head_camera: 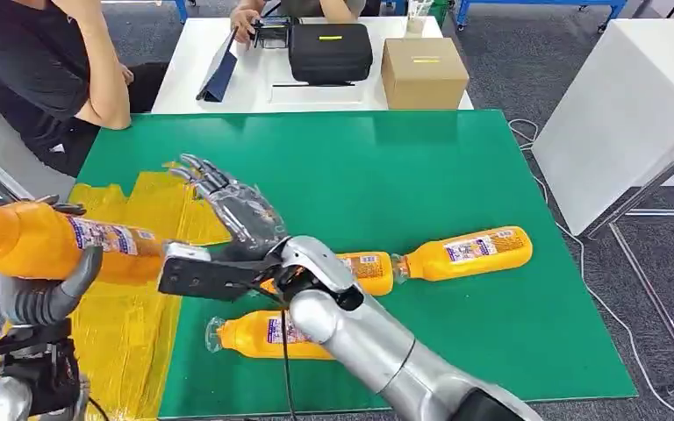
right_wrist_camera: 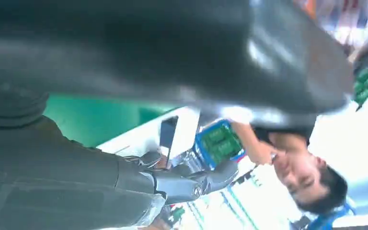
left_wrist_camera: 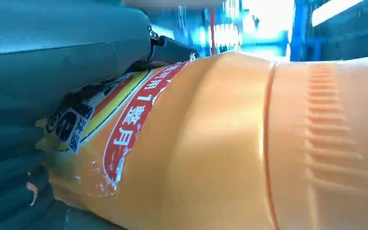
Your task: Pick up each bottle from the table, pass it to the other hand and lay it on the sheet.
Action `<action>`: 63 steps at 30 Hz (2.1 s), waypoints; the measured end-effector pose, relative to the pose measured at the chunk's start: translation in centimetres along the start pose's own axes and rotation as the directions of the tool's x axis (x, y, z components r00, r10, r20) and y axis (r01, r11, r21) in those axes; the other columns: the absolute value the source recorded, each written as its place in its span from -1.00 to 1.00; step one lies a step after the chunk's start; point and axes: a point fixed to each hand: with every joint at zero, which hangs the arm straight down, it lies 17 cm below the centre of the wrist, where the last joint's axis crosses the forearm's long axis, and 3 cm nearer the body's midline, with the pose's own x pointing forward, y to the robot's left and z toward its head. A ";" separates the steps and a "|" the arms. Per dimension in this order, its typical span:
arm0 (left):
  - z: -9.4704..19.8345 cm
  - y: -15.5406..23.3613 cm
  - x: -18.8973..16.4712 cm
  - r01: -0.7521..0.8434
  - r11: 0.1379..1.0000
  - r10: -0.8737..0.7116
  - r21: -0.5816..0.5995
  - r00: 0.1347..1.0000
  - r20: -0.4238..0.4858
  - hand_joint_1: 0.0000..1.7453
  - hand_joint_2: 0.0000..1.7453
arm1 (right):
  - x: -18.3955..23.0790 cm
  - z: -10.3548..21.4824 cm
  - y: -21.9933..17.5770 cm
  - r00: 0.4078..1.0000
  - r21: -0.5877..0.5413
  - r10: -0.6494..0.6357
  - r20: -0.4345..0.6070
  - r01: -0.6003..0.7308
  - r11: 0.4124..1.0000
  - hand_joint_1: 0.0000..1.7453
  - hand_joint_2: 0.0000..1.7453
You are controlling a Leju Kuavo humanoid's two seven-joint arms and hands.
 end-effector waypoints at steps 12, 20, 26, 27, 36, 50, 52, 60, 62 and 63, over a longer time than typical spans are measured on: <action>-0.9 12.8 -7.7 0.850 0.525 -0.845 -0.049 0.513 -0.153 1.00 1.00 | -3.7 7.0 -11.2 0.999 -0.221 0.031 -0.021 -0.035 0.975 -1.00 -1.00; 1.3 15.6 -12.6 0.977 0.119 -0.987 -0.177 0.098 -0.124 1.00 1.00 | -5.4 12.0 -15.0 0.995 -0.290 0.083 -0.051 -0.094 0.952 -1.00 -1.00; 4.2 11.3 -19.4 0.950 -0.005 -1.000 -0.313 -0.003 0.006 1.00 1.00 | -6.5 14.8 -15.0 0.992 -0.295 0.093 -0.079 -0.113 0.949 -1.00 -1.00; 4.6 10.4 -20.3 0.944 -0.005 -1.000 -0.331 0.002 0.022 1.00 1.00 | -6.6 15.1 -15.0 0.992 -0.296 0.093 -0.082 -0.113 0.948 -1.00 -1.00; 6.3 1.2 -24.3 0.909 0.042 -0.986 -0.414 0.105 0.132 1.00 1.00 | -7.2 16.2 -15.0 0.990 -0.293 0.099 -0.104 -0.125 0.948 -1.00 -1.00; 6.9 -8.7 -25.7 0.860 0.141 -0.959 -0.490 0.242 0.148 -1.00 -1.00 | -8.0 16.8 -14.3 0.985 -0.278 0.094 -0.147 -0.133 0.951 -1.00 -1.00; 6.7 -8.3 -25.8 0.864 0.132 -0.966 -0.487 0.222 0.132 -1.00 -1.00 | -8.1 16.9 -14.2 0.984 -0.275 0.096 -0.153 -0.135 0.952 -1.00 -1.00; 6.7 -7.9 -26.0 0.864 0.122 -0.971 -0.489 0.205 0.120 -1.00 -1.00 | -7.9 16.6 -13.9 0.984 -0.270 0.089 -0.152 -0.128 0.954 -1.00 -1.00; 6.7 -7.7 -26.0 0.865 0.117 -0.974 -0.488 0.196 0.115 -1.00 -1.00 | -7.9 16.6 -13.7 0.984 -0.262 0.092 -0.152 -0.130 0.956 -1.00 -1.00; 6.7 -7.6 -26.0 0.866 0.111 -0.975 -0.487 0.189 0.114 -1.00 -1.00 | -7.9 16.5 -13.6 0.984 -0.255 0.093 -0.153 -0.131 0.958 -1.00 -1.00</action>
